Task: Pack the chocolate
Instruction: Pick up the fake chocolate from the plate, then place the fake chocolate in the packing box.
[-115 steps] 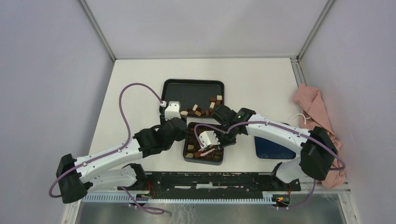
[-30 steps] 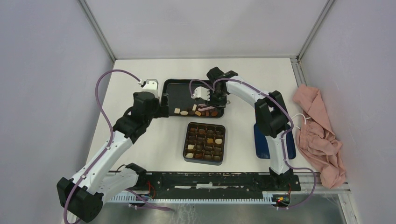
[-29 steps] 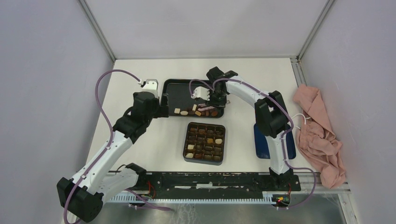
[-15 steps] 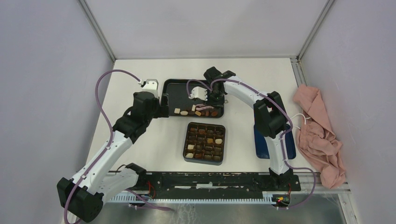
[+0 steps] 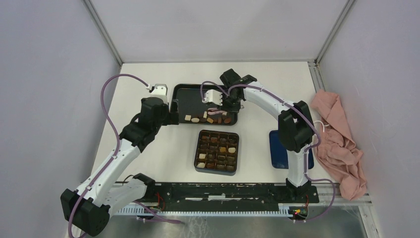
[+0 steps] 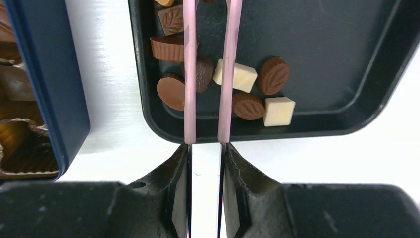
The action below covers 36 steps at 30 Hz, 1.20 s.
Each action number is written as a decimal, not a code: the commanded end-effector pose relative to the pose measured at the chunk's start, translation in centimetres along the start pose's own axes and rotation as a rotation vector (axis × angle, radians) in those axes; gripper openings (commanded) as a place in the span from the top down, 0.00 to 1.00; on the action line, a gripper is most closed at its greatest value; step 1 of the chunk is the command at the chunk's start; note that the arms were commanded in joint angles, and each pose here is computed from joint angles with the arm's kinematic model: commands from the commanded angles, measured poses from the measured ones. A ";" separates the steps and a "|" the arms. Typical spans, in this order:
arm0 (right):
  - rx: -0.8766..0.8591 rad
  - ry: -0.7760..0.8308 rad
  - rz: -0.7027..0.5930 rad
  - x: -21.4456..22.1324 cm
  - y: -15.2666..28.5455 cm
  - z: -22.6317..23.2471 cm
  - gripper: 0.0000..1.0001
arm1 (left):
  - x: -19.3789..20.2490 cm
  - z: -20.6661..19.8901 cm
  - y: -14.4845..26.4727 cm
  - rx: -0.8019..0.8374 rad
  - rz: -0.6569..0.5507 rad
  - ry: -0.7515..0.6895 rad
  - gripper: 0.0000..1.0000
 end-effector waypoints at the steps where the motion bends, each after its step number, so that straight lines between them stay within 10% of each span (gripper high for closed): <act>1: 0.082 0.005 -0.108 -2.1 3.8 -0.7 1.00 | -0.9 0.0 0.0 0.012 -0.034 -0.028 0.02; 15: -0.074 0.153 -0.420 -2.1 10.3 12.2 1.00 | -0.9 0.5 -0.2 -0.013 -0.033 -0.025 0.02; 36: -0.136 0.308 -0.213 1.6 6.2 19.9 0.89 | -0.3 0.7 -1.0 -0.025 0.000 -0.031 0.03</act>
Point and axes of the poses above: each gripper's point midway between its finger pads, its own y axis back along the fingers, its own z axis along the line the jaws close on, x = y × z, the point moved 2 cm from there along y, back along the fingers, and after that the axes turned 2 degrees about y, right-handed, at the moved point
